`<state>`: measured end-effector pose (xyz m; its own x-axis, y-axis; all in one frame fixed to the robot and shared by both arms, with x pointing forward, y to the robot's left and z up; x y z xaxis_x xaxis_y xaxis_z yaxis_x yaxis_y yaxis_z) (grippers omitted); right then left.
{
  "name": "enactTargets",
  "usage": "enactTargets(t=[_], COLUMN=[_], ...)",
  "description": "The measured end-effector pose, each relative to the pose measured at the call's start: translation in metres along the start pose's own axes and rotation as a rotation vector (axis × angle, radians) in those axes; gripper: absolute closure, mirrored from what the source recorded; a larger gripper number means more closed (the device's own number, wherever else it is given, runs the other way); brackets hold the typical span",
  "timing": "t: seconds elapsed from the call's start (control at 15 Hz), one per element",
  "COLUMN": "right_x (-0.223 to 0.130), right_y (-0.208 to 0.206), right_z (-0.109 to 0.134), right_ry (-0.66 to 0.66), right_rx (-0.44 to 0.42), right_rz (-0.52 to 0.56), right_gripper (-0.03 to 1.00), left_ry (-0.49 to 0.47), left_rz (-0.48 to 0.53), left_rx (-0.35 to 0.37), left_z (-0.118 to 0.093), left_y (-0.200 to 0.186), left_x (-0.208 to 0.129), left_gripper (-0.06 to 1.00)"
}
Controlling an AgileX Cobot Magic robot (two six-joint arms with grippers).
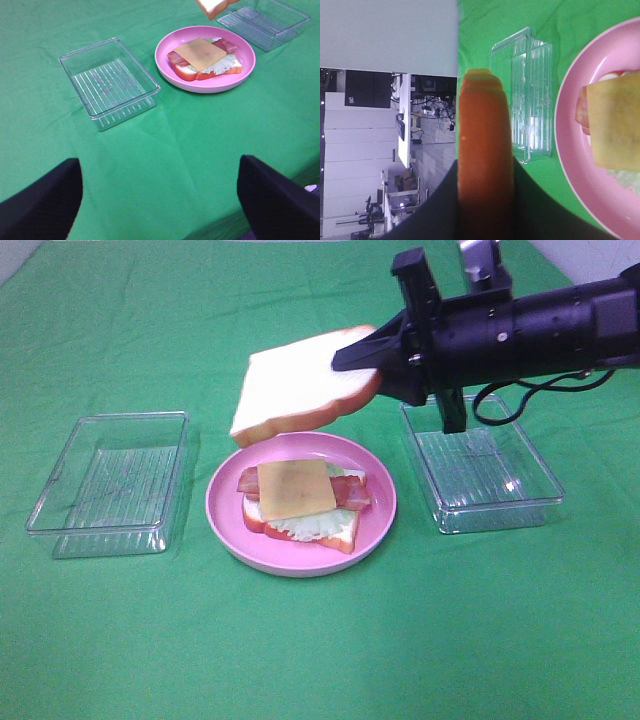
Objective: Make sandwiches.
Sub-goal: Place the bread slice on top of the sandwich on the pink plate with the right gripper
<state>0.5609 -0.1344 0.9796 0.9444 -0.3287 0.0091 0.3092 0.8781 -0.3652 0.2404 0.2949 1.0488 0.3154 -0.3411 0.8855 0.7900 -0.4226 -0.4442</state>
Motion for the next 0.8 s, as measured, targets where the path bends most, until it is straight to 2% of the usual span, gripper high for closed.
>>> enactTargets(t=[0.2,0.4,0.8], right_x=[-0.009,-0.001,0.004], right_y=[0.027,0.045,0.059], right_z=[-0.012,-0.031,-0.058], right_ry=[0.018,0.052,0.116], right_rx=[-0.019,-0.052,-0.093], right_rz=[0.038,0.050,0.065], right_gripper=[0.77,0.77,0.77], left_ry=[0.000,0.000,0.000], left_rz=[0.000,-0.001,-0.001], left_rx=[0.000,0.000,0.000], left_z=[0.000,0.000,0.000], left_y=[0.000,0.000,0.000], left_x=[0.000,0.000,0.000], left_gripper=[0.15,0.15,0.15])
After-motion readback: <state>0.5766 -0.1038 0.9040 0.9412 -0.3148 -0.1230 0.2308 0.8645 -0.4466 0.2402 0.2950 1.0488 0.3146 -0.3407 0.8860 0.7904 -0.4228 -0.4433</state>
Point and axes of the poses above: a point on each arm's last joint axis where the gripper is mounted, y pointing out along that axis toward the gripper, z along the wrist's bending axis when the last joint is at zero, x = y × z, the point moved 1 cm from there along y, pointing out along that axis toward the gripper, and after that the axes turned 9 degrees about y, right-handed, at the moved point
